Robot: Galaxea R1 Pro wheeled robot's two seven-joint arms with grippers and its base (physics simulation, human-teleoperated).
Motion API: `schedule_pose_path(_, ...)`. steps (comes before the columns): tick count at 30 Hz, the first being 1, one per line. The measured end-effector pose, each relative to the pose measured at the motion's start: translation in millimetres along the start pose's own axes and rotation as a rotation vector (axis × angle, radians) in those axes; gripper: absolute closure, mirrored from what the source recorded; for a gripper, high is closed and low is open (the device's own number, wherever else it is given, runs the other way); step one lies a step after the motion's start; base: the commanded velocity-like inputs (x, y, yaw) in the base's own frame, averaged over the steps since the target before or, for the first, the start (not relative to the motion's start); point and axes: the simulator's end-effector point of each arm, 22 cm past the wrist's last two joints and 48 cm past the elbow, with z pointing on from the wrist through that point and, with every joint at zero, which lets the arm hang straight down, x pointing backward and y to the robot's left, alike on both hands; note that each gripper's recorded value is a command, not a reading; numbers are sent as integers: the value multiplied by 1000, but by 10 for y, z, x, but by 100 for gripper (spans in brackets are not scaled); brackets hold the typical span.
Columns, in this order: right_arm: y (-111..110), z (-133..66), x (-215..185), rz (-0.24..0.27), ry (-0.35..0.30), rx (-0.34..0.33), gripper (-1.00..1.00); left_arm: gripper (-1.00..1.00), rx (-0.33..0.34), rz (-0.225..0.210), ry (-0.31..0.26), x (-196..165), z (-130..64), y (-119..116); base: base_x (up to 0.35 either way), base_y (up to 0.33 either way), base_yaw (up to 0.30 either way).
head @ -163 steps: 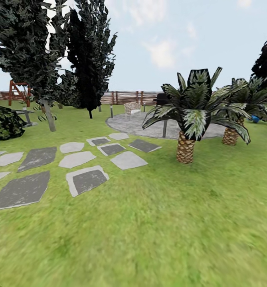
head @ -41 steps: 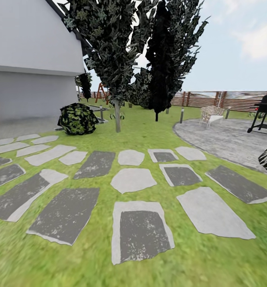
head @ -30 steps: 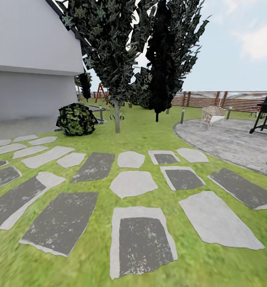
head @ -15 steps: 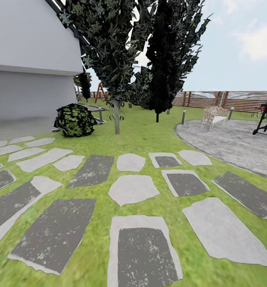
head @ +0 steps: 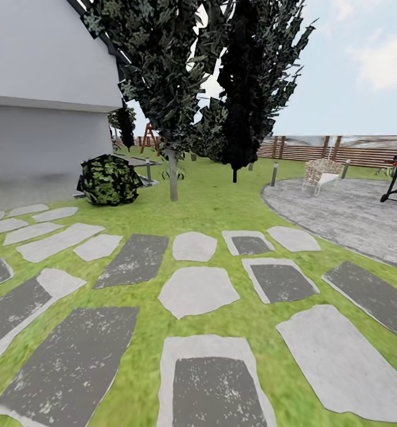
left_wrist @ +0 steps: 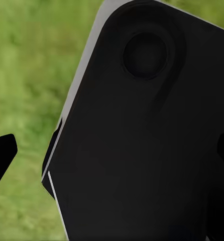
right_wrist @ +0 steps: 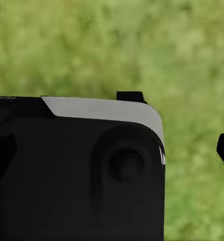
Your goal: Take the three Easter eggs out of the wicker basket on the lawn in the garden, then place them on the lawn next to a single tree (choose any tree) so that all three eggs are next to the same tree and none are left in the basket.
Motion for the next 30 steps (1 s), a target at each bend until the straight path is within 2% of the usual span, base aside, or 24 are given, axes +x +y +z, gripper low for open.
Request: schedule_pose_path(30,-9,0,-2,1,0,1,-100,-100,-2,0,-1,-5,0,12,333,0,0)
